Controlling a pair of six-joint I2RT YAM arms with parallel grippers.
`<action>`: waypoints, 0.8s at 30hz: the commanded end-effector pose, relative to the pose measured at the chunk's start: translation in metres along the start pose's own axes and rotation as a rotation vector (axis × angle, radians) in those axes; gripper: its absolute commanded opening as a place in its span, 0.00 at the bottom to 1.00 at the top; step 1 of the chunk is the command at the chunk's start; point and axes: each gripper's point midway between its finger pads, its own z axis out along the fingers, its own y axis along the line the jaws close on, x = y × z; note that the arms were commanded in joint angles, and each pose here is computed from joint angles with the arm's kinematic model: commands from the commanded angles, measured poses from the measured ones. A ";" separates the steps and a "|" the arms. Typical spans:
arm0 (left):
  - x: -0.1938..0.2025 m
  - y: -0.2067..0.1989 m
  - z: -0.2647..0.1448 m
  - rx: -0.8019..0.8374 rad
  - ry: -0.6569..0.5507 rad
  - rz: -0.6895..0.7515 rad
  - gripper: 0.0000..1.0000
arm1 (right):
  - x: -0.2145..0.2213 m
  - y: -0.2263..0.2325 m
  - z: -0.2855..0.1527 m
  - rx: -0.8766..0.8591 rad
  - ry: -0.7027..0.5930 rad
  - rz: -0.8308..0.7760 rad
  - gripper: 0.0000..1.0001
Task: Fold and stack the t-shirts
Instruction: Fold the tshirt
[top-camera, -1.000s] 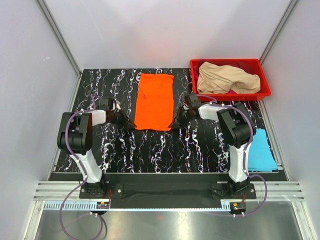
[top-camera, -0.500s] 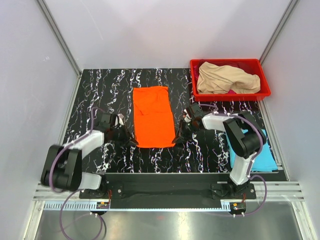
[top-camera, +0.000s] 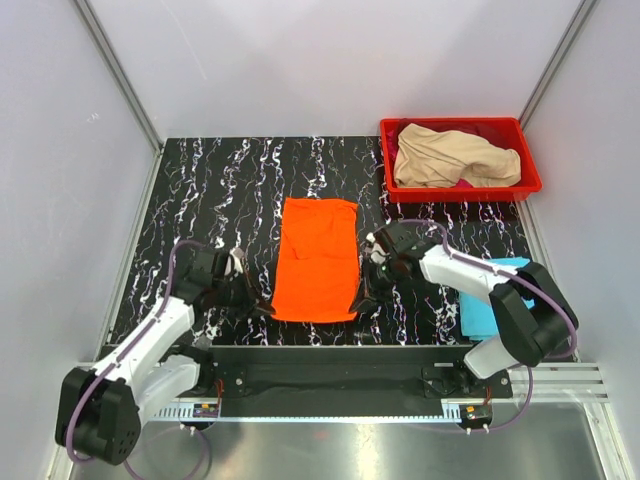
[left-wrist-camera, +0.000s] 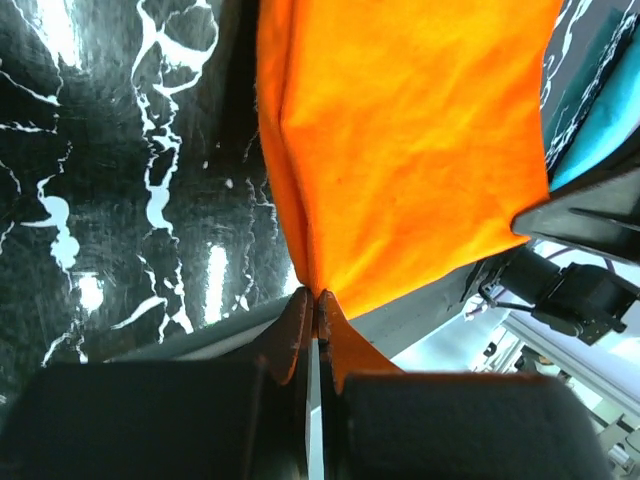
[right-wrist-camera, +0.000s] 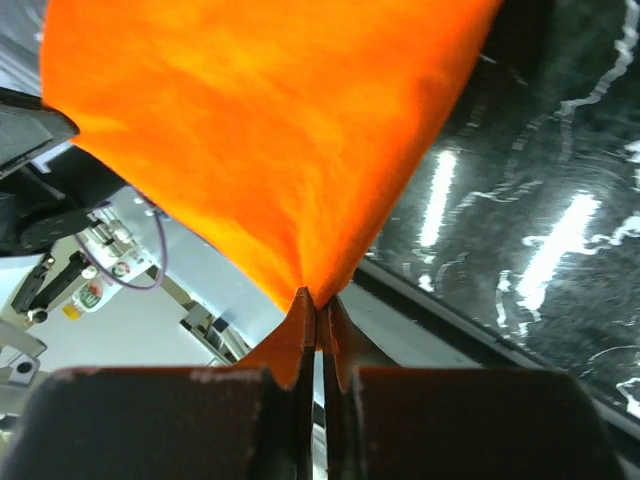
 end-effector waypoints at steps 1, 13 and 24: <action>-0.031 -0.034 -0.019 0.019 -0.077 0.059 0.00 | -0.016 0.030 -0.018 -0.044 -0.017 -0.017 0.00; -0.188 -0.144 -0.011 0.180 -0.107 0.131 0.00 | -0.170 0.085 -0.070 -0.179 -0.145 -0.013 0.00; -0.274 -0.169 0.023 0.227 -0.102 0.125 0.00 | -0.256 0.072 -0.081 -0.238 -0.166 0.033 0.00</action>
